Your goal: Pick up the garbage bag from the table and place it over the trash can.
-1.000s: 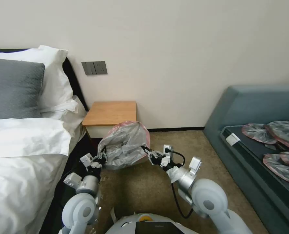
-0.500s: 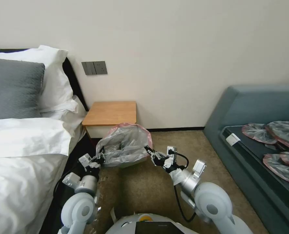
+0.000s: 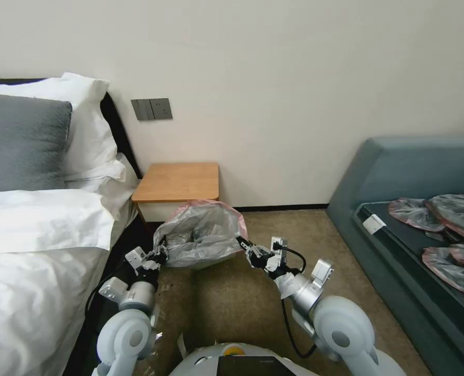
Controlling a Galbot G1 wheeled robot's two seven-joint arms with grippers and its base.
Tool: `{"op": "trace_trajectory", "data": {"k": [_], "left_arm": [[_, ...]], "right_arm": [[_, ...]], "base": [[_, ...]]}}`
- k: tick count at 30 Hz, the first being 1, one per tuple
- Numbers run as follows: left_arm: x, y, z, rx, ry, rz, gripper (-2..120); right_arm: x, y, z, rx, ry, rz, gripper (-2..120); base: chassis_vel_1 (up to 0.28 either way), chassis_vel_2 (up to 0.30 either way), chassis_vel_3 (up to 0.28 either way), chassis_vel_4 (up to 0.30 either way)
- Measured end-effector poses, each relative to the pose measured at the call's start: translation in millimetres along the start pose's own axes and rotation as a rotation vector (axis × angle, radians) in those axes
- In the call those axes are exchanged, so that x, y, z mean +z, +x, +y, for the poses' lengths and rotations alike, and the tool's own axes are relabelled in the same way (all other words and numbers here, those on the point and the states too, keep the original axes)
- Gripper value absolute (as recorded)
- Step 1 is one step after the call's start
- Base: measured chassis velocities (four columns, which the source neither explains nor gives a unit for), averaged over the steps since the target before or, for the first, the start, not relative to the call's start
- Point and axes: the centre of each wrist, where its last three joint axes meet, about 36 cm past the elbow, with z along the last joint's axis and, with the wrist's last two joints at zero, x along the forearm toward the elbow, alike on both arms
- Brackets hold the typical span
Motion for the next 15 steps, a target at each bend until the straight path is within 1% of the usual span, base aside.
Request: {"op": "trace_trajectory", "data": {"k": [3,4,5,7,8,9,11,12,14,15], "left_arm": [[-0.7,-1.2,-0.5,0.003,0.001,-0.007,9],[-0.7,-1.2,-0.5,0.003,0.001,-0.007,9],[-0.8,-1.7,-0.3,0.003,0.001,-0.008,9],[-0.9,-3.0,0.2,0.0,0.0,-0.011,9],[-0.9,-3.0,0.2,0.0,0.0,-0.011,9],[-0.9,-3.4,0.2,-0.001,0.0,-0.012,9],[-1.5,-4.2,-0.1,-0.003,0.0,-0.015,9],[-1.5,-4.2,-0.1,-0.003,0.0,-0.015,9],[-2.2,-4.7,-0.1,-0.003,-0.001,-0.018,9],[-2.5,-4.9,-0.1,-0.003,-0.001,-0.019,9]], "right_arm": [[1.6,2.6,3.1,0.002,0.0,-0.002,25],[1.6,2.6,3.1,0.002,0.0,-0.002,25],[1.9,3.5,4.0,0.003,0.0,-0.002,28],[2.8,7.0,6.3,0.009,0.0,-0.004,39],[2.8,7.0,6.3,0.009,0.0,-0.004,39],[3.0,8.8,7.5,0.012,0.0,-0.005,43],[4.6,12.8,9.0,0.029,-0.005,-0.003,55],[4.6,12.8,9.0,0.029,-0.005,-0.003,55],[5.9,14.4,8.3,0.049,-0.007,-0.001,63],[6.1,14.7,8.1,0.054,-0.006,-0.001,65]], "base": [[0.0,0.0,0.0,0.0],[0.0,0.0,0.0,0.0],[0.0,0.0,0.0,0.0],[0.0,0.0,0.0,0.0],[0.0,0.0,0.0,0.0],[0.0,0.0,0.0,0.0],[0.0,0.0,0.0,0.0],[0.0,0.0,0.0,0.0],[0.0,0.0,0.0,0.0],[0.0,0.0,0.0,0.0]]}}
